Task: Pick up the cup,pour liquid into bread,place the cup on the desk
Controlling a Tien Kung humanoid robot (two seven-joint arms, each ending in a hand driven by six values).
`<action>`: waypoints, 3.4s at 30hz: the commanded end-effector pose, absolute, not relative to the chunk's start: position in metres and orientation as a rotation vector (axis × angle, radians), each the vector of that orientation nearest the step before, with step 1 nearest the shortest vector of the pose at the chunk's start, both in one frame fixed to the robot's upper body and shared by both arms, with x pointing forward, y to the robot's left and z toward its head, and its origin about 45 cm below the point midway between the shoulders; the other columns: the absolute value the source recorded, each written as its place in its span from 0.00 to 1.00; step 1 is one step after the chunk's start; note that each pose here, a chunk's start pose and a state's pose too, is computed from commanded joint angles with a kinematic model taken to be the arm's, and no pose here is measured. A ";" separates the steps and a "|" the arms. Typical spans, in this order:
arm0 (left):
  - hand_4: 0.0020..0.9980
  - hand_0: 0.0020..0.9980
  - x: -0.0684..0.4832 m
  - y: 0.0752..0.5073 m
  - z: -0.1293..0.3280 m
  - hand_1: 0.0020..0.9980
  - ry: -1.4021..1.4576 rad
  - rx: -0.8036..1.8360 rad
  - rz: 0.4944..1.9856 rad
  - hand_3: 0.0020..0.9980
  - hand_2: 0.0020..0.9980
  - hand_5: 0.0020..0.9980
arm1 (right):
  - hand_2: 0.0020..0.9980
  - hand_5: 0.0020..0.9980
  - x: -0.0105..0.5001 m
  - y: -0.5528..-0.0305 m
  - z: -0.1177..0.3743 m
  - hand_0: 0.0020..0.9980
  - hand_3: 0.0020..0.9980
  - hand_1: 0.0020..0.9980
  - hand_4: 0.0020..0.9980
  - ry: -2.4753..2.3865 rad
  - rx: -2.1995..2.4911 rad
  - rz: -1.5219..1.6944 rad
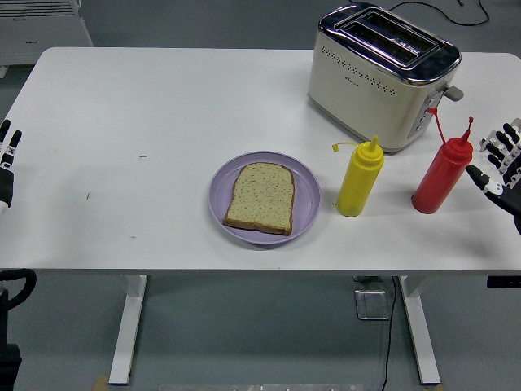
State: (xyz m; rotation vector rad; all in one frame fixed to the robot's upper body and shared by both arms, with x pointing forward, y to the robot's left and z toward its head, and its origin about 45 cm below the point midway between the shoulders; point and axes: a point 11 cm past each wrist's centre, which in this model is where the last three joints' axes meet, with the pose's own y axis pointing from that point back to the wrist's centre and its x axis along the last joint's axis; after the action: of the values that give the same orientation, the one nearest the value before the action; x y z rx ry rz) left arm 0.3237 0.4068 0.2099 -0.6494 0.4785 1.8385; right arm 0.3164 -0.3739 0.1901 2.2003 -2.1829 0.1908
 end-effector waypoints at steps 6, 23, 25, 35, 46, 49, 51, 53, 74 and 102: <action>0.67 0.83 0.324 0.407 0.210 0.84 0.478 -0.650 1.839 0.80 0.86 1.00 | 1.00 0.24 0.319 -0.364 0.184 1.00 1.00 0.96 0.93 -2.150 2.215 0.177; 0.66 0.83 0.323 0.408 0.210 0.84 0.479 -0.651 1.842 0.79 0.86 1.00 | 0.97 0.26 0.334 -0.345 0.170 0.96 1.00 0.92 0.93 -2.156 2.189 0.124; 0.66 0.83 0.323 0.408 0.210 0.84 0.478 -0.651 1.843 0.79 0.86 1.00 | 0.97 0.26 0.336 -0.345 0.169 0.96 1.00 0.92 0.93 -2.163 2.181 0.124; 0.66 0.83 0.323 0.408 0.210 0.84 0.479 -0.653 1.845 0.78 0.86 1.00 | 0.78 0.27 0.348 -0.336 0.169 0.86 0.92 0.81 0.93 -2.158 2.161 0.129; 0.66 0.83 0.322 0.409 0.209 0.84 0.482 -0.654 1.849 0.77 0.86 1.00 | 0.39 0.27 0.364 -0.331 0.167 0.52 0.52 0.43 0.92 -2.275 2.033 0.118; 0.66 0.83 0.322 0.409 0.209 0.84 0.483 -0.653 1.851 0.77 0.86 1.00 | 0.39 0.27 0.366 -0.333 0.167 0.52 0.52 0.43 0.92 -2.314 2.016 0.098; 0.66 0.83 0.322 0.409 0.209 0.84 0.483 -0.653 1.851 0.77 0.86 1.00 | 0.29 0.27 0.367 -0.332 0.167 0.36 0.40 0.30 0.92 -2.317 2.017 0.092; 0.66 0.83 0.322 0.409 0.209 0.84 0.483 -0.653 1.851 0.77 0.86 1.00 | 0.29 0.27 0.367 -0.330 0.167 0.36 0.40 0.30 0.92 -2.319 2.020 0.089; 0.66 0.83 0.322 0.408 0.208 0.84 0.484 -0.650 1.850 0.76 0.86 1.00 | 0.13 0.20 0.369 -0.334 0.171 0.00 0.20 0.03 0.89 -2.431 1.963 0.081; 0.66 0.83 0.321 0.410 0.207 0.84 0.485 -0.652 1.855 0.75 0.86 1.00 | 0.12 0.13 0.400 -0.287 0.327 0.00 0.21 0.00 0.86 -2.137 1.749 1.138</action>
State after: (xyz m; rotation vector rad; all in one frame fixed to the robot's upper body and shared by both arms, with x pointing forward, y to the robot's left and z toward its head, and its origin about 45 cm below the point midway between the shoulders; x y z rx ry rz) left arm 0.3208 0.4098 0.2072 -0.6522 0.4853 1.8554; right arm 0.4004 -0.2873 0.3272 1.7490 -2.1369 1.1376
